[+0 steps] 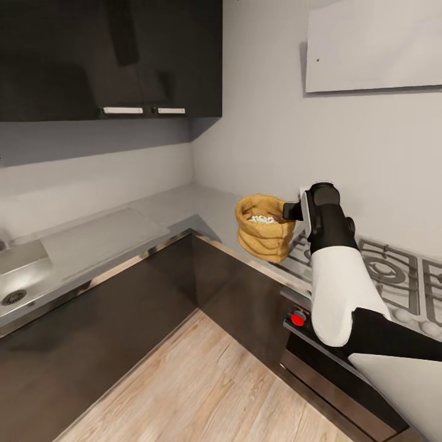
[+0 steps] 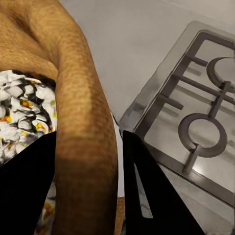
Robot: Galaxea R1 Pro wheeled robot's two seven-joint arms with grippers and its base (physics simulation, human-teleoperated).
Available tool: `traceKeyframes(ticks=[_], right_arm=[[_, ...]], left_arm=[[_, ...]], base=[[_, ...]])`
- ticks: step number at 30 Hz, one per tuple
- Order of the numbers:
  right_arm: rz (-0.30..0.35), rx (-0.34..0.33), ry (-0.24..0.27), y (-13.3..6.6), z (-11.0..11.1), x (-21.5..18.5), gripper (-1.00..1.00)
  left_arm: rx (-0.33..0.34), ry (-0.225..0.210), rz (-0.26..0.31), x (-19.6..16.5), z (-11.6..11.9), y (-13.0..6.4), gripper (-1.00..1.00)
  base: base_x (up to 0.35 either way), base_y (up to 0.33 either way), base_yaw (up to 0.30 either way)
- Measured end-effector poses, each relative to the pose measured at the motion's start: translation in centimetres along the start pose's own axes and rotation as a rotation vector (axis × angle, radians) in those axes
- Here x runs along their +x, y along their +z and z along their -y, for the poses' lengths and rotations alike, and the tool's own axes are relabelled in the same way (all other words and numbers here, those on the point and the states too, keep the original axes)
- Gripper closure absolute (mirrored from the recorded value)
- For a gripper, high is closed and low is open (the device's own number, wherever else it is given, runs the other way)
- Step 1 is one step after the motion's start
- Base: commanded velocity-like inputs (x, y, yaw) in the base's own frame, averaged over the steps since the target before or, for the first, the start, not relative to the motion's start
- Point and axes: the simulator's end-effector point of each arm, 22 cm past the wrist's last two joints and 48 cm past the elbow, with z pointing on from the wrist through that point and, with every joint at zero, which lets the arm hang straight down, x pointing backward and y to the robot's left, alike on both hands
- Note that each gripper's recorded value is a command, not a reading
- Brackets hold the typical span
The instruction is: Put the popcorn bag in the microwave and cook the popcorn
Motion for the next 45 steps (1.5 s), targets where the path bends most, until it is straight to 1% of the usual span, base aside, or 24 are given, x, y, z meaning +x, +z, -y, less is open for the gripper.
traceKeyframes(ticks=[3,5,7,9,12,16,17,19,24,45], right_arm=[[-0.041,-0.004,-0.001,0.9,0.0,2.8,1.00],[-0.049,-0.008,0.000,1.0,-0.1,3.4,1.00],[-0.053,-0.003,0.003,1.0,0.3,3.6,1.00],[-0.066,-0.001,0.004,1.3,0.5,4.6,1.00],[-0.102,0.003,0.003,1.9,0.8,7.2,1.00],[-0.120,0.003,0.007,2.1,1.0,8.5,1.00],[-0.125,0.004,0.014,2.1,1.2,8.9,1.00],[-0.158,0.005,0.040,2.6,1.8,11.0,1.00],[-0.160,0.003,0.061,2.4,2.2,11.3,1.00],[-0.127,0.004,0.062,0.6,2.3,9.7,1.00]], left_arm=[[0.001,0.000,0.006,-0.2,0.0,0.0,-1.00],[0.002,0.001,0.009,-0.4,0.0,0.0,-1.00],[0.003,0.001,0.012,-0.5,0.1,0.0,-1.00],[0.003,0.001,0.015,-0.6,0.1,0.0,-1.00],[0.004,0.001,0.020,-0.8,0.1,0.0,-1.00],[0.006,0.001,0.026,-1.0,0.2,0.0,-1.00],[0.007,0.001,0.028,-1.1,0.2,0.0,-1.00],[0.007,0.000,0.031,-1.2,0.2,0.0,-1.00],[0.009,-0.001,0.039,-1.5,0.3,0.0,-1.00],[0.017,-0.004,0.073,-2.9,0.5,0.0,-1.00]], base=[[0.000,0.000,0.000],[0.000,0.000,0.000],[0.000,0.000,0.000],[0.000,0.000,0.000],[0.000,0.000,0.000],[0.000,0.000,0.000],[0.000,0.000,0.000],[0.000,0.000,0.000],[0.000,0.000,0.000],[0.000,0.000,0.000]])
